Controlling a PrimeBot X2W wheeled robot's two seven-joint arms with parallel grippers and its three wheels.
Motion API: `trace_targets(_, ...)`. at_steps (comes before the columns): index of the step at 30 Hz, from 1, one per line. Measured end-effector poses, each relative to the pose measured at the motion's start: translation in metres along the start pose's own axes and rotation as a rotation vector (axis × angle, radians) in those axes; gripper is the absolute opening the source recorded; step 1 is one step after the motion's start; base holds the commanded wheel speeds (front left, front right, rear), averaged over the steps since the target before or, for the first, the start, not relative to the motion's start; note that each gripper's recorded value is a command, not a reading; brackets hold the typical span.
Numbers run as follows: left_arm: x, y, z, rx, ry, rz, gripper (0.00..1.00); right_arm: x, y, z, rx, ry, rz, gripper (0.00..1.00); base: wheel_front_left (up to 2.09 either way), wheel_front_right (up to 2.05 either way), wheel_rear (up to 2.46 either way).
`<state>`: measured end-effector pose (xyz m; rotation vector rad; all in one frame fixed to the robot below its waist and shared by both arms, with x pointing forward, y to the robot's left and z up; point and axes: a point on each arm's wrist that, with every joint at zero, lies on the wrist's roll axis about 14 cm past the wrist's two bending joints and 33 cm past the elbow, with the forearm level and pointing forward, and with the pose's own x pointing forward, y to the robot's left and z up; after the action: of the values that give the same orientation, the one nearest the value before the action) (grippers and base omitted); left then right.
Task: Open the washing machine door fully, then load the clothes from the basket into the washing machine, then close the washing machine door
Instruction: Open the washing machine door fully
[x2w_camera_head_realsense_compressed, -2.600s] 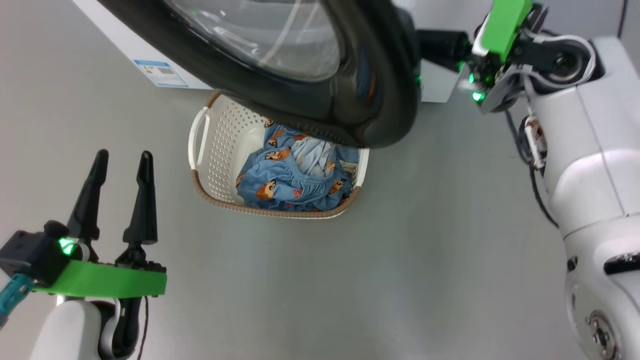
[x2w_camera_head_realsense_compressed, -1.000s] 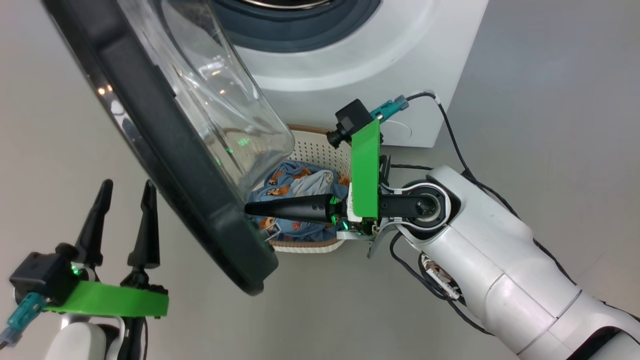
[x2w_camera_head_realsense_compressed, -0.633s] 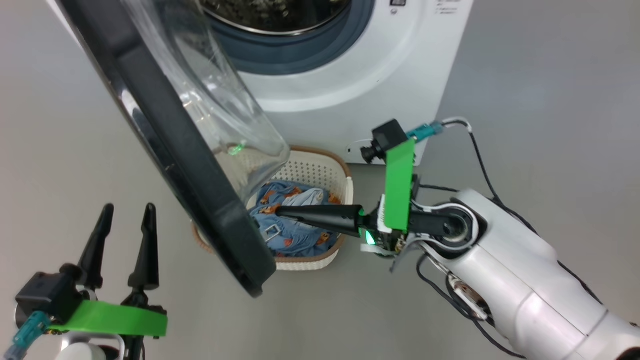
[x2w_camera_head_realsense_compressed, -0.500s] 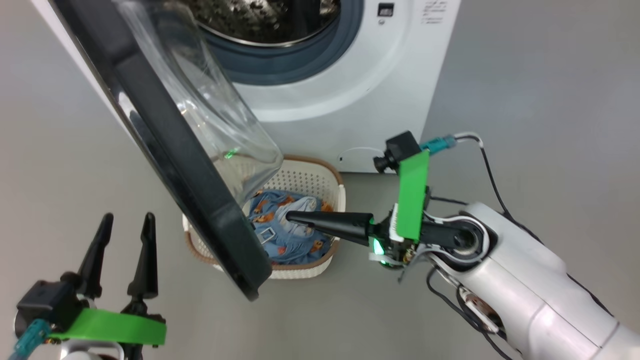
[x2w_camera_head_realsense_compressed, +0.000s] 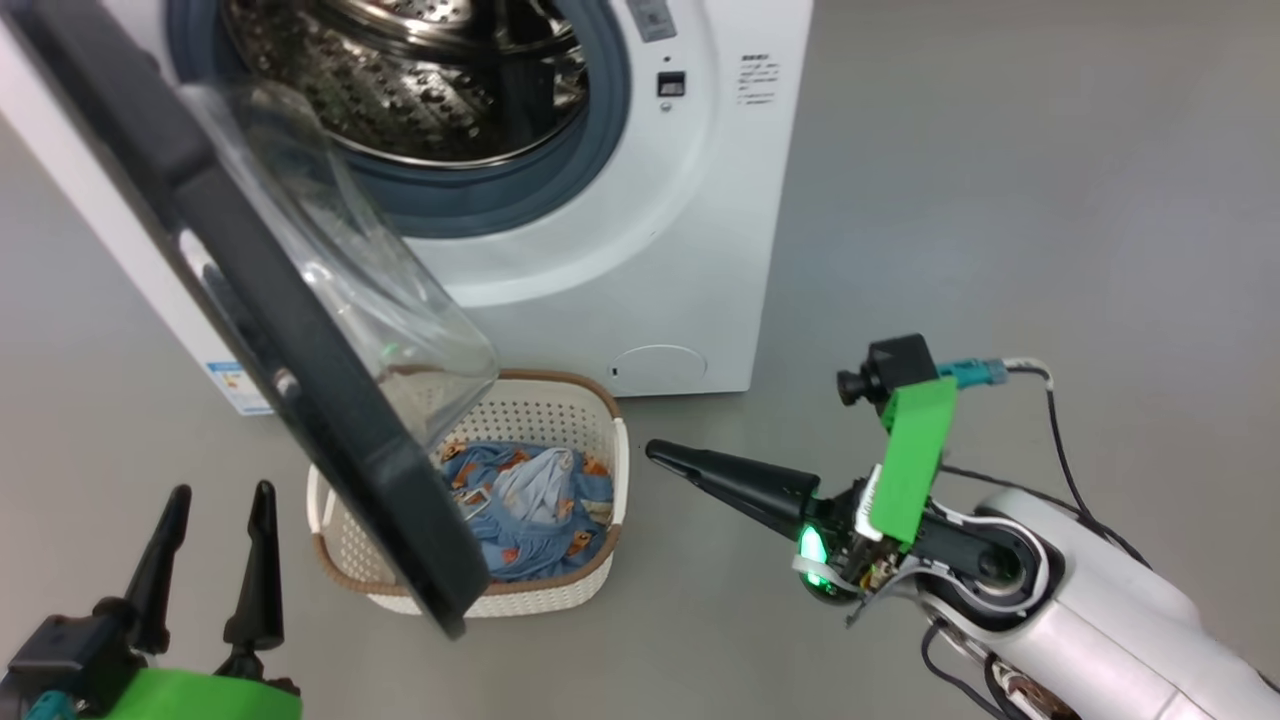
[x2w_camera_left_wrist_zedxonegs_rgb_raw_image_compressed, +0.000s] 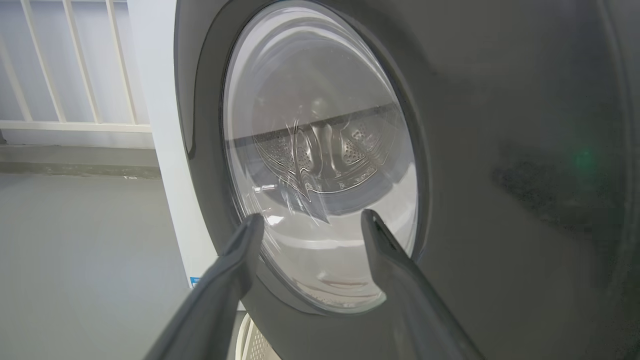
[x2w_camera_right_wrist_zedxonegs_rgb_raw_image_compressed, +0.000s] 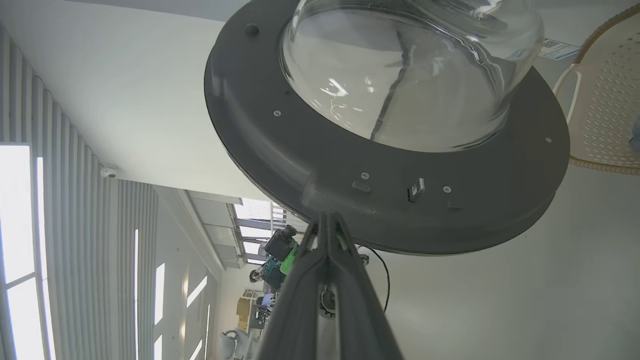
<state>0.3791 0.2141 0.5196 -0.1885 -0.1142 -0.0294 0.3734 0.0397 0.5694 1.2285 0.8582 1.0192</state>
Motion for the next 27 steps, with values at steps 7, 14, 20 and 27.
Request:
trace_targets(7,-0.002,-0.006,0.0,0.0,0.0,-0.014,1.0,-0.022,0.004,0.006,0.016,-0.142,0.012,0.47,0.0,0.0,0.0)
trace_targets(14,-0.002,-0.013,0.001,-0.014,-0.009,-0.028,1.0,-0.049,0.012,0.047,-0.068,-0.413,0.011,1.0,0.0,0.0,0.0)
trace_targets(20,-0.006,-0.013,-0.001,-0.018,-0.002,-0.024,1.0,-0.077,0.012,0.092,-0.265,-0.702,-0.051,1.0,0.0,0.0,0.0)
trace_targets(27,-0.008,-0.011,0.0,-0.017,-0.006,-0.019,1.0,-0.095,0.011,0.118,-0.497,-0.858,-0.137,1.0,0.0,0.0,0.0)
